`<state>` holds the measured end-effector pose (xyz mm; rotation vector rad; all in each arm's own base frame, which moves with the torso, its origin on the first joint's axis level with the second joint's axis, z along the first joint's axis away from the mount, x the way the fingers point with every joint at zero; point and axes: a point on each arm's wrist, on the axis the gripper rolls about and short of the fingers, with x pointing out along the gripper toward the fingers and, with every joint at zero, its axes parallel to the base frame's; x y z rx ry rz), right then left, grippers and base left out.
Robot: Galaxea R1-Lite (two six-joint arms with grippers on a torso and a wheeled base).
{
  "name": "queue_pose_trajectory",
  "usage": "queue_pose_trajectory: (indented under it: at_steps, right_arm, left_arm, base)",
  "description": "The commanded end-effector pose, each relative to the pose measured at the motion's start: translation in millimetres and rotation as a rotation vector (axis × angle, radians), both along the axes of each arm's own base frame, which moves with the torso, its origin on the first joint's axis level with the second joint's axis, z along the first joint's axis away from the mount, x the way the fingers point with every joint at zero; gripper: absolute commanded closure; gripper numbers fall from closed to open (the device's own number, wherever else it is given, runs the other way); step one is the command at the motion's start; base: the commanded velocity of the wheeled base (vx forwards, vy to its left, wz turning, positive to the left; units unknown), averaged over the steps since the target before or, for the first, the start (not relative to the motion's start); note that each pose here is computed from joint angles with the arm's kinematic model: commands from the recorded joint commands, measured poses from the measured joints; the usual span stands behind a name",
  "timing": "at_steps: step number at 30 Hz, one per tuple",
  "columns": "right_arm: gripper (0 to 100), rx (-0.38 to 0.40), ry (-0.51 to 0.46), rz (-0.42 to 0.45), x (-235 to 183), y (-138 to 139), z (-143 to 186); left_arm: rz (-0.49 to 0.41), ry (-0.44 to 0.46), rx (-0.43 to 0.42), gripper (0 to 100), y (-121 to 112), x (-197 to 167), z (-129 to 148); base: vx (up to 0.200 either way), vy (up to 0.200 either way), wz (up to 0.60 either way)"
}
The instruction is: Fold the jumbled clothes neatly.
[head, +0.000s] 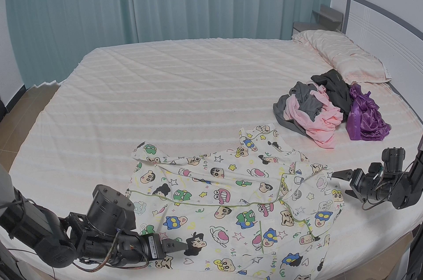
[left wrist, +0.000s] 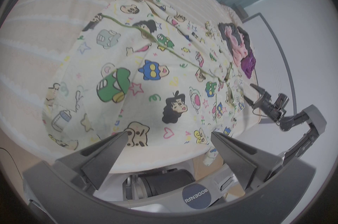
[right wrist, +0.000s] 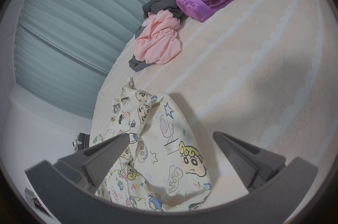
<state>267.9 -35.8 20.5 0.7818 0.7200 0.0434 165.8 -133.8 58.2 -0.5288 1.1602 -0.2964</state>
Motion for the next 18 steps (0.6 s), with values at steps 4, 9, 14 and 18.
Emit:
queue_pose_trajectory:
  at_steps: [4, 9, 14, 18]
  right_arm:
    - [0, 0.0, -0.002, 0.001, 0, 0, 0]
    - [0, 0.0, -0.002, 0.013, 0, 3, 1]
    - [0, 0.001, 0.0, 0.027, -4, 8, 2]
    - [0, 0.001, 0.0, 0.029, -5, 9, 2]
  left_arm:
    - [0.173, -0.107, -0.025, 0, 25, 6, 25]
    - [0.277, -0.057, 0.004, 0, 35, 3, 16]
    - [0.356, -0.002, 0.007, 0, 38, -1, 8]
    - [0.413, 0.061, -0.001, 0, 35, 1, -1]
  base:
    - [0.0, 0.0, 0.0]
    - [0.0, 0.0, 0.0]
    - [0.0, 0.0, 0.0]
    - [0.0, 0.0, 0.0]
